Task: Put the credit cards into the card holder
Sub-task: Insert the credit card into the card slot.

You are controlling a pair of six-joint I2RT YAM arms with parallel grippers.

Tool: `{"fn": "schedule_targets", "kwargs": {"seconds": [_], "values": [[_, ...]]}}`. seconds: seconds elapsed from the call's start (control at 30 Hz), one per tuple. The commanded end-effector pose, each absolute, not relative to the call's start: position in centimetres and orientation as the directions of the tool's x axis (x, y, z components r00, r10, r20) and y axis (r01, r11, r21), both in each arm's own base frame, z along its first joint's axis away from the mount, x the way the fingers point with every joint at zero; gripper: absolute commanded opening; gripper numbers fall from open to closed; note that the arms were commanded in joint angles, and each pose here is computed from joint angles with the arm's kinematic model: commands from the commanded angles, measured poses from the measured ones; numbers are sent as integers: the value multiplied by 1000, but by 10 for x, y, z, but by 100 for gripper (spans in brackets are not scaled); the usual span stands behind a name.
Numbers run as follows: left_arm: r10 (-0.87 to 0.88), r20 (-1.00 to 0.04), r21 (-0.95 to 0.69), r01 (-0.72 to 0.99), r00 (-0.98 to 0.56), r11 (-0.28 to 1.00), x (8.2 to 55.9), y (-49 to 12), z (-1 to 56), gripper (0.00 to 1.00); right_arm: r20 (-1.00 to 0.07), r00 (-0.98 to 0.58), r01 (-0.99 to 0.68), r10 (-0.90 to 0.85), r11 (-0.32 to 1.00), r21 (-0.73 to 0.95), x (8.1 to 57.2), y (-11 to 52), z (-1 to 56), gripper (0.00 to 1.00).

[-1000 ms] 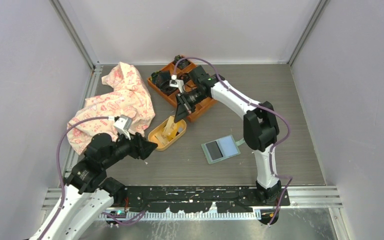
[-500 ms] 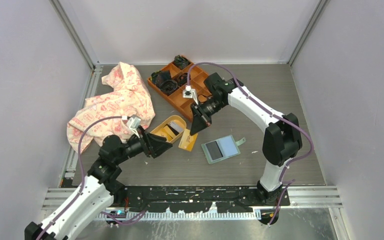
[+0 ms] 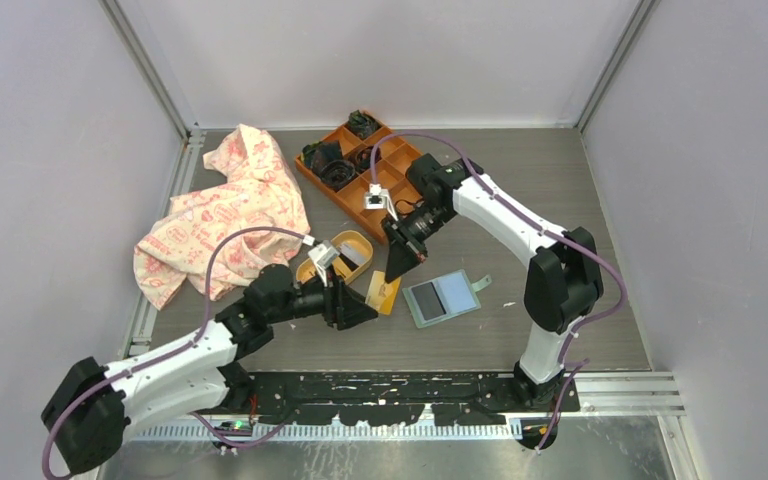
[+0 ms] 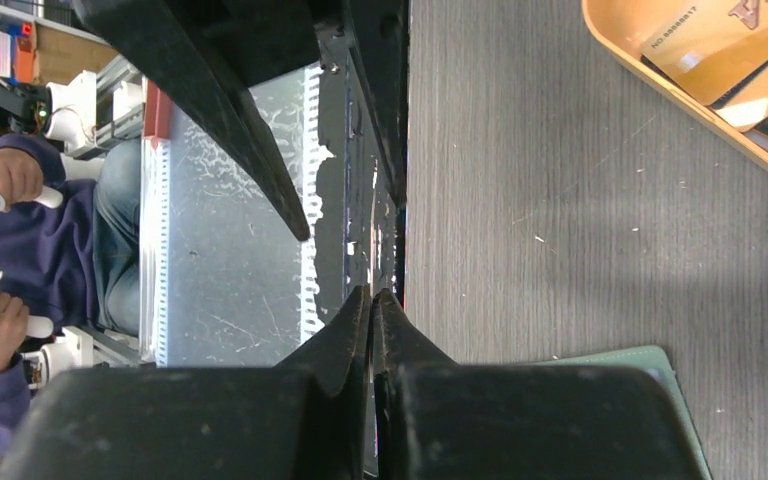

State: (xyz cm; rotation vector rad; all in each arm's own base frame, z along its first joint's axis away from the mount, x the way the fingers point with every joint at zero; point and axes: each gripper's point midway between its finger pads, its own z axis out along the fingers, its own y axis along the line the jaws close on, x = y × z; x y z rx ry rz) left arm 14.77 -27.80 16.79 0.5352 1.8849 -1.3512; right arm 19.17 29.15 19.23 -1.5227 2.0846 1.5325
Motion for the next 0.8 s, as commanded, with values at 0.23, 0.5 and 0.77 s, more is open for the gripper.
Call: {"fn": "schedule_targets", "kwargs": {"seconds": [0.23, 0.5, 0.77], "values": [[-120, -811, -582, 768, -573, 268, 154, -313, 196, 0, -653, -393, -801, -647, -109, 589, 167, 294, 204, 4], [-361, -768, -624, 745, -529, 235, 155, -293, 219, 0, -698, -412, -842, -586, -48, 538, 175, 298, 206, 57], [-414, -775, -594, 775, -479, 217, 149, -296, 242, 0, -737, -567, -783, -368, -40, 621, 183, 317, 234, 61]]}}
